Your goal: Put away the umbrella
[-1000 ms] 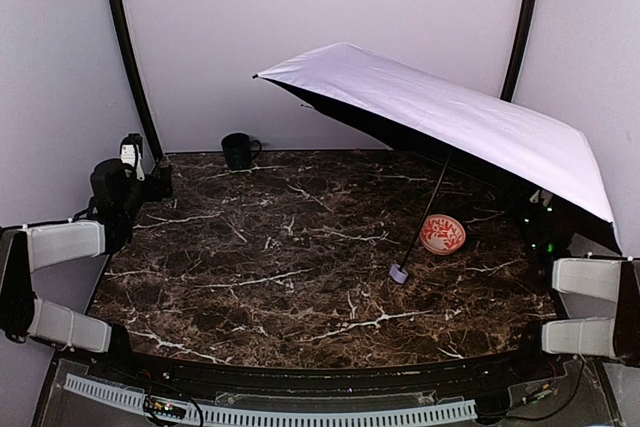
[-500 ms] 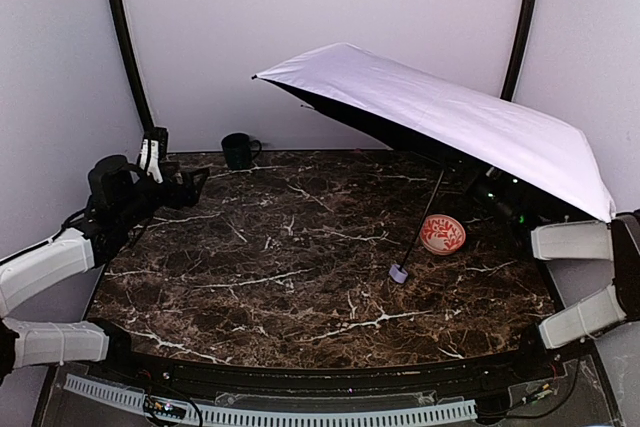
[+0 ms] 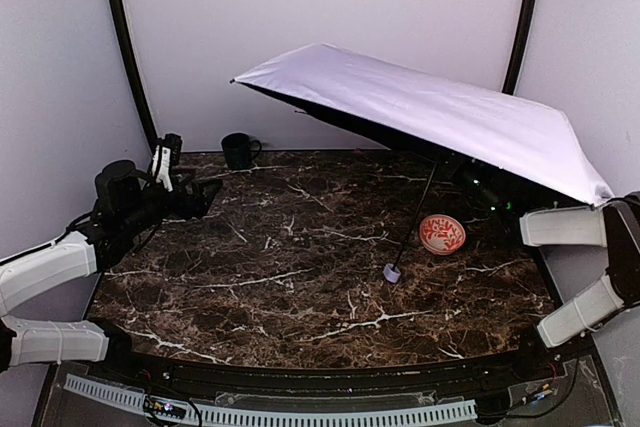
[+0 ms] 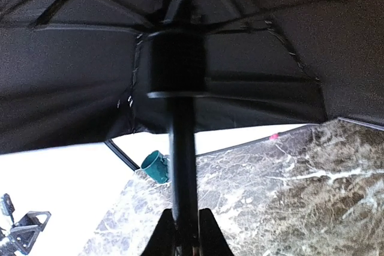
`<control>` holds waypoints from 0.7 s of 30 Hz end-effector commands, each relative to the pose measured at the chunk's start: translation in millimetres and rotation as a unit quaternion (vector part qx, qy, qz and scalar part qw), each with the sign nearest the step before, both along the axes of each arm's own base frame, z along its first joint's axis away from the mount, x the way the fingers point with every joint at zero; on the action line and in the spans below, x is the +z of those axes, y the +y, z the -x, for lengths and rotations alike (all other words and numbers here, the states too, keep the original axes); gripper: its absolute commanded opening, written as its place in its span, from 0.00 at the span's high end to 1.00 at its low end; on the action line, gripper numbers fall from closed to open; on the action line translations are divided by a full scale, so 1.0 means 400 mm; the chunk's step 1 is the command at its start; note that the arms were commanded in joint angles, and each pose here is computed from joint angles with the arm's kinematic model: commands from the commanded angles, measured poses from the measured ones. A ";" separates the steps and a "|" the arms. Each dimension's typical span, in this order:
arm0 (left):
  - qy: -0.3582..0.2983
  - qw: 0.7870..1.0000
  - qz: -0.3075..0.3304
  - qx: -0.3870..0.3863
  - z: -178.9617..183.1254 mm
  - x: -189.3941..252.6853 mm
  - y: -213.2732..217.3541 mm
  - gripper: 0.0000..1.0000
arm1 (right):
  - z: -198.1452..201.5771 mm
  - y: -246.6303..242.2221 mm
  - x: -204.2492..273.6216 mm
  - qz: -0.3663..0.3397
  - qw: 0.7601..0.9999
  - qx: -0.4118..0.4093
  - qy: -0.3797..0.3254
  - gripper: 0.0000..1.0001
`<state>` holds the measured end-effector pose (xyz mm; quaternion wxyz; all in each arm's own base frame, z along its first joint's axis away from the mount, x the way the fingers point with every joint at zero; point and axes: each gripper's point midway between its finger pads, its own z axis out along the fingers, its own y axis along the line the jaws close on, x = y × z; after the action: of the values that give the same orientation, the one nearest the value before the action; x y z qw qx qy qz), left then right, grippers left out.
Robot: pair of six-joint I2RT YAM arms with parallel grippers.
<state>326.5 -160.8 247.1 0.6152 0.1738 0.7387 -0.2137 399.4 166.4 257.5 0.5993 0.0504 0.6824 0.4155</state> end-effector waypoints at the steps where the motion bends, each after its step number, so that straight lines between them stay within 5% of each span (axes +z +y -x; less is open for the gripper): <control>1: -0.022 0.999 0.004 -0.025 0.019 0.021 -0.022 0.15 | -0.021 0.042 0.100 0.004 0.999 0.011 -0.044 0.94; 8: -0.006 0.997 0.027 -0.073 0.061 0.045 -0.068 0.19 | 0.000 0.130 0.283 -0.045 0.992 0.068 -0.093 1.00; 13: 0.045 0.991 0.072 -0.104 0.120 0.121 -0.087 0.24 | 0.073 0.213 0.471 -0.090 0.977 0.141 -0.132 1.00; 21: 0.027 0.980 0.137 -0.139 0.206 0.269 -0.109 0.27 | 0.220 0.393 0.674 -0.116 0.941 0.263 -0.179 1.00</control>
<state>263.0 -194.1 331.1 0.5964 0.1844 0.6970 -0.3529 350.1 298.2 476.7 0.5778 -0.0811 0.5552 0.5927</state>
